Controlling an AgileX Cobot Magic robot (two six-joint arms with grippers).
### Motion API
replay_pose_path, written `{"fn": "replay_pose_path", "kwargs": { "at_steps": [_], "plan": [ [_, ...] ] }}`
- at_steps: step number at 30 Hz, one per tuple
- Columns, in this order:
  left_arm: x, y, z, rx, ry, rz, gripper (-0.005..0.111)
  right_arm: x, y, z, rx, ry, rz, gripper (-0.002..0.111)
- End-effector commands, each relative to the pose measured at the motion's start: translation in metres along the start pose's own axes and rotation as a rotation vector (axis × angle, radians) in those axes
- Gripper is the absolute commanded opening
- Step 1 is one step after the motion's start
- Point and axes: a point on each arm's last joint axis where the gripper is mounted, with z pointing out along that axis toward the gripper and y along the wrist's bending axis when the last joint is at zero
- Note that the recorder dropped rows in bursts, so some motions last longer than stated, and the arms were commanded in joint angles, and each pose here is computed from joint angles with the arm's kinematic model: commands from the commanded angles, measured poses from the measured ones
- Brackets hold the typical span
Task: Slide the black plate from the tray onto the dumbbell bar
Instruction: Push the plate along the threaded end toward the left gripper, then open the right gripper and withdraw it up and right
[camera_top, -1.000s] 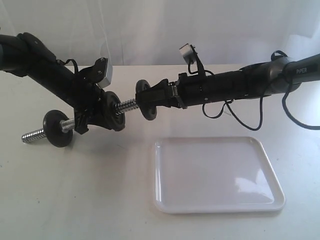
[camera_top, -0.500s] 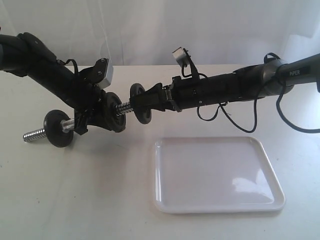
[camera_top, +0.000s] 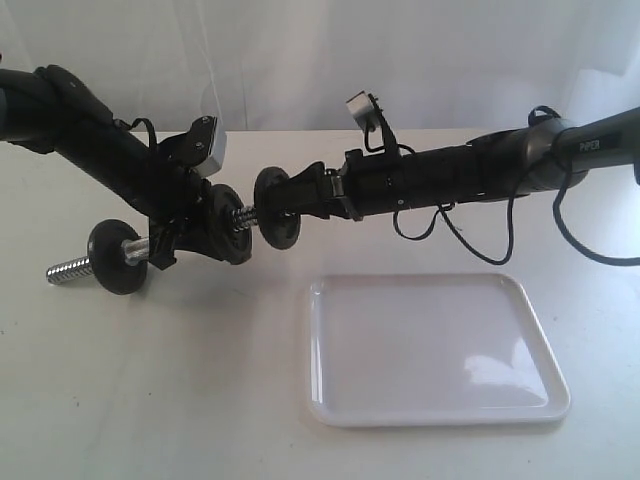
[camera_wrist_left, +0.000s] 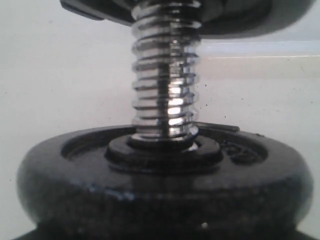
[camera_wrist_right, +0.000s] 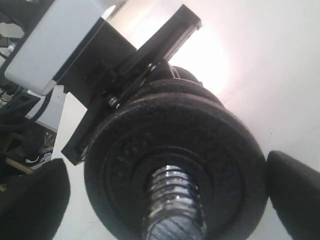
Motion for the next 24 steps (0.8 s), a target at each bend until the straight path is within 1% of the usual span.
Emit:
{"fn": "replay_pose_path", "kwargs": {
  "at_steps": [1, 7, 10, 16, 24],
  "plan": [
    [-0.038, 0.002, -0.027, -0.067, -0.186, -0.043, 0.000, -0.004, 0.006, -0.001, -0.043, -0.009, -0.013, 0.105],
    [-0.038, 0.002, -0.027, -0.067, -0.186, -0.043, 0.000, -0.004, 0.006, -0.001, -0.043, -0.011, -0.024, 0.105],
    [-0.038, 0.002, -0.027, -0.067, -0.186, -0.043, 0.000, -0.006, 0.008, -0.001, -0.043, -0.017, -0.057, 0.105],
    [-0.037, 0.002, -0.027, -0.067, -0.184, -0.042, 0.000, -0.023, 0.013, -0.023, -0.010, -0.045, -0.103, 0.105],
    [-0.037, 0.002, -0.027, -0.067, -0.184, -0.040, 0.000, -0.031, 0.014, -0.042, 0.023, -0.050, -0.126, 0.105]
  ]
}}
